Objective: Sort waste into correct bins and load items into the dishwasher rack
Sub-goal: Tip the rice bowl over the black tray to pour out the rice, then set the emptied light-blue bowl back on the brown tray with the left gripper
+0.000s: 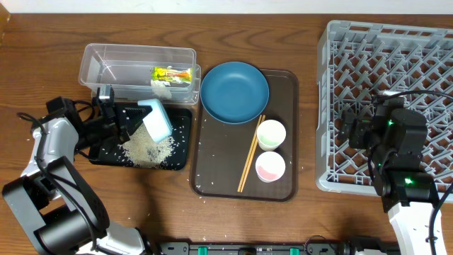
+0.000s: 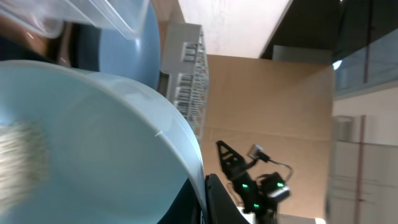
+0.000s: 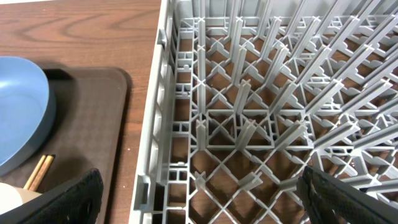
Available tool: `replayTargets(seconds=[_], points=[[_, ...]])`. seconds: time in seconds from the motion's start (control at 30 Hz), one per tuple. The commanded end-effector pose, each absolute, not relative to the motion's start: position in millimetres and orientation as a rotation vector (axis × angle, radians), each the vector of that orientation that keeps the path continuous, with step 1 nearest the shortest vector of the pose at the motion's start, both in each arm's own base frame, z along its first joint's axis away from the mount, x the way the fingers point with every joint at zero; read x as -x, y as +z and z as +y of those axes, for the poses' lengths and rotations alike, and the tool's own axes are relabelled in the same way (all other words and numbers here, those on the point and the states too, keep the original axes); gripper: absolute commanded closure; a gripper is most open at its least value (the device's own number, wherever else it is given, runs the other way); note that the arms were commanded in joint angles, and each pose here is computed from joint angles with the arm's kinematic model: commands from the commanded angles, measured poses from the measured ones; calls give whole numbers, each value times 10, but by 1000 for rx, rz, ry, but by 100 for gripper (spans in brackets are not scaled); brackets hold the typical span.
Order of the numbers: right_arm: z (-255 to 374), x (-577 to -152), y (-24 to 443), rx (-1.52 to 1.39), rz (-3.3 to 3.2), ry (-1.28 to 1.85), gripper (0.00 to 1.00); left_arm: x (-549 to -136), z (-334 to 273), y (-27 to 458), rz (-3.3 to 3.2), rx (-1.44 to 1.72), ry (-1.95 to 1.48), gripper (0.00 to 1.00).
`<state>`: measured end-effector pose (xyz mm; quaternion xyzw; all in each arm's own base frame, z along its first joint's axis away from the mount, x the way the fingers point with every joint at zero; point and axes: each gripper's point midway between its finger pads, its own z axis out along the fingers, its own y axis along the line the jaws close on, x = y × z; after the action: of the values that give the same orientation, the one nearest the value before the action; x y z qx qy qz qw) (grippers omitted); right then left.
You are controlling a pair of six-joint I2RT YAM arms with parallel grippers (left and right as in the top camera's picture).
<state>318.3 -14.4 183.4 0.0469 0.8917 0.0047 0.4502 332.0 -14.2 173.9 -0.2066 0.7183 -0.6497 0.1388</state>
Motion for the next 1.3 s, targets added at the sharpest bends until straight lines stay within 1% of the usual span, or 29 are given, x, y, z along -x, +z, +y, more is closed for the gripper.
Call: replayTargets(seconds=[0.0,0.03,0.07,0.1,0.13,0.17,0.2,0.27,0.3,0.37,0.43,0.47,0.5,0.57,0.63,0.77,0.9,1.1,1.27], points=[[-90,-3214,1921,-103,2188,28,1,-3321,-138,1780,2056,526,-1853,94],[-90,-3215,1922,-103,2187,28,1,-3330,-97,1635,2137,557,-1774,94],[-90,-3218,1927,-103,2185,28,1,-3327,-42,1480,2219,661,-1716,94],[-90,-3221,1930,-103,2183,28,1,-3319,-30,1461,2226,732,-1734,94],[-90,-3220,1930,-103,2183,28,1,-3326,-51,1571,2160,696,-1797,94],[-90,-3218,1926,-103,2185,28,1,-3344,-76,1770,2039,576,-1869,94],[-90,-3214,1921,-103,2188,28,1,-3352,-79,1848,1988,510,-1880,94],[-90,-3214,1921,-103,2188,28,1,-3377,-30,1716,2062,537,-1802,94],[-90,-3215,1923,-103,2187,28,1,-3362,-8,1660,2097,645,-1814,94],[-89,-3213,1921,-103,2188,28,1,-3354,-34,1861,1981,560,-1895,94],[-89,-3206,1910,-103,2193,28,1,-3373,-13,1779,2027,542,-1830,94],[-89,-3208,1913,-103,2192,28,1,-3369,12,1680,2086,603,-1792,94],[-89,-3210,1916,-103,2190,28,1,-3363,15,1680,2086,637,-1808,94],[-89,-3209,1917,-103,2190,28,1,-3367,5,1790,2019,569,-1843,94],[-89,-3208,1916,-103,2190,28,1,-3377,16,1749,2043,593,-1828,94],[-89,-3209,1917,-103,2190,28,1,-3310,-153,1819,2091,542,-1822,94],[-89,-3209,1917,-103,2190,28,1,-3182,-451,1756,2341,387,-1562,94],[-89,-3209,1917,-104,2190,28,1,-3081,-1015,1675,2605,59,-1044,94],[-89,-3208,1916,-104,2190,28,1,-3037,-1467,1415,2708,-147,-678,94]])
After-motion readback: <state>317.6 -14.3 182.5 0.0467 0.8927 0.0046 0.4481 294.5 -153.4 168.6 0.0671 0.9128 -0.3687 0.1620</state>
